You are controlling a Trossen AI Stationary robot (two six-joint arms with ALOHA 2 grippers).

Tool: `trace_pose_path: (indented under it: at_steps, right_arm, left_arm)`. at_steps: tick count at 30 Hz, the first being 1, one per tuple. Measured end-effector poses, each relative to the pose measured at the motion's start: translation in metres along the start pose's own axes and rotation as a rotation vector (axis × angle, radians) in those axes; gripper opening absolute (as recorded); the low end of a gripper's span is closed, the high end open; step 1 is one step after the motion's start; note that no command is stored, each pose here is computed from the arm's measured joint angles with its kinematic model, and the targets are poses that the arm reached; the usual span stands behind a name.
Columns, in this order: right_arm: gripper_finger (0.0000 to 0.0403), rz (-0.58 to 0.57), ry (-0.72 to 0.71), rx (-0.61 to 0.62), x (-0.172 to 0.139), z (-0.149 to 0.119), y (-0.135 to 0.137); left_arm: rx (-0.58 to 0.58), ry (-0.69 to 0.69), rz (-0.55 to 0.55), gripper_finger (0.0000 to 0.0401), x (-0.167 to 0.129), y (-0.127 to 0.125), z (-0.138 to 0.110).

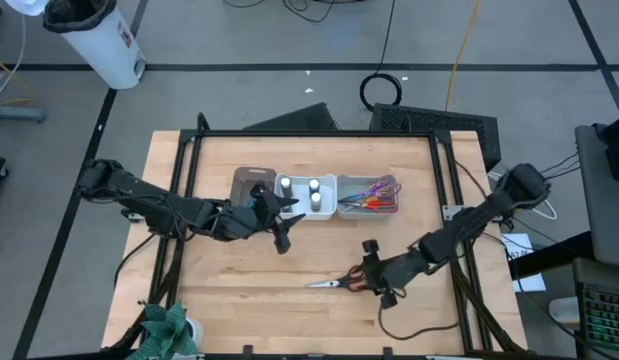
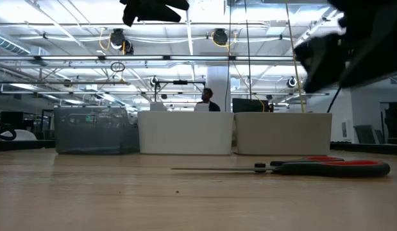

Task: Pick & Place Paint Supplies
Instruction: Put the black scissors into the gray bin

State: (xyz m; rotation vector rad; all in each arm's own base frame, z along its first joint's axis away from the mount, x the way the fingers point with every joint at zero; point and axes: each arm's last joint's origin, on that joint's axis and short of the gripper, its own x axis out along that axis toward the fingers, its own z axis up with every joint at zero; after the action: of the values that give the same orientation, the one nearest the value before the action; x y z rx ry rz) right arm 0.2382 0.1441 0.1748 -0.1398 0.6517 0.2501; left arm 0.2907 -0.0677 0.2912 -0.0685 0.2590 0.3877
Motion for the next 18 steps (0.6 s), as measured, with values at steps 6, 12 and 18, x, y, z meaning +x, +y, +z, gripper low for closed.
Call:
trace_pose_path:
  at_steps: [6, 12, 18]
  right_arm:
    - [0.0158, -0.033, 0.1, 0.005, 0.019, -0.015, -0.005]
    - [0.0154, -0.039, 0.133, 0.014, 0.025, -0.021, -0.006]
    - [0.0154, -0.005, 0.203, 0.039, 0.036, -0.033, -0.003]
  left_arm:
    - [-0.01, 0.025, -0.016, 0.02, 0.0, 0.0, -0.002]
    - [-0.005, 0.032, -0.013, 0.02, 0.0, 0.0, -0.003]
    - [-0.004, 0.033, -0.012, 0.02, 0.0, 0.0, -0.003]
